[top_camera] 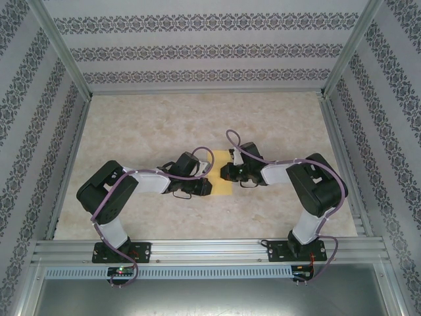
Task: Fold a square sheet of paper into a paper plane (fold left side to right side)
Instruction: Fold the triangle a second time at the center of the table.
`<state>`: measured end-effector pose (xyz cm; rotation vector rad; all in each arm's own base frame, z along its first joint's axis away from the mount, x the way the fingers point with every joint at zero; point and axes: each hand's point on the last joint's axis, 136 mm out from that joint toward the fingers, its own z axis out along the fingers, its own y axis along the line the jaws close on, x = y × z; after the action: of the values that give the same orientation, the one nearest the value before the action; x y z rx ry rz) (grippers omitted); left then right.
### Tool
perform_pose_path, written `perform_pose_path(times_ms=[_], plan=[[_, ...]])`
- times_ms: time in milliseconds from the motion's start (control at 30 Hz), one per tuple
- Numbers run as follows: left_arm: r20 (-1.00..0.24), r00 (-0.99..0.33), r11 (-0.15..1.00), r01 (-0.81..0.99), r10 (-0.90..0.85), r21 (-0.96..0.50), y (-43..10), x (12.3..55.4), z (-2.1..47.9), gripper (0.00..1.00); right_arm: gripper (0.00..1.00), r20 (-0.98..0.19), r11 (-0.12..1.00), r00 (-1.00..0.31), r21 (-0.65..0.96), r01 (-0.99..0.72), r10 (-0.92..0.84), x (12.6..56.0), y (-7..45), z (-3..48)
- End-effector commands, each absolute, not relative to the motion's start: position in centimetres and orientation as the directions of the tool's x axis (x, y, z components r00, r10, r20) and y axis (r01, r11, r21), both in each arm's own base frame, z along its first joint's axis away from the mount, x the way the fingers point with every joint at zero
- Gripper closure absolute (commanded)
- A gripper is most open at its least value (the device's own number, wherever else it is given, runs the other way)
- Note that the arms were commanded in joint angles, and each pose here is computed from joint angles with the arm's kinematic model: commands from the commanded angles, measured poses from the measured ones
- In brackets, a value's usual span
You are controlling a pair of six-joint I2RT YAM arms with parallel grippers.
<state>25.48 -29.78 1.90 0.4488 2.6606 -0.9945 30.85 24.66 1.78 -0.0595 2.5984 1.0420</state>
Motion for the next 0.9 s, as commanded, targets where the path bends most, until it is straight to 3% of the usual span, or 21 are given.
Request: perform_pose_path(times_ms=[0, 567, 867], plan=[[-0.252, -0.94, 0.765, 0.335, 0.23, -0.55, -28.1, 23.0, -0.5, 0.86, 1.0, -0.34, 0.761, -0.934, 0.633, -0.14, 0.111, 31.6, 22.7, 0.3], [-0.269, -0.937, 0.748, 0.342, 0.223, -0.569, -28.6, 23.2, 0.4, 0.87, 1.0, -0.318, 0.739, -0.934, 0.666, -0.097, 0.164, 32.6, 21.0, 0.1], [-0.378, -0.901, 0.662, 0.417, 0.213, -0.623, -30.9, 24.9, 6.4, 0.71, 1.0, -0.297, 0.744, -0.942, 0.663, -0.086, 0.157, 31.7, 21.1, -0.8]])
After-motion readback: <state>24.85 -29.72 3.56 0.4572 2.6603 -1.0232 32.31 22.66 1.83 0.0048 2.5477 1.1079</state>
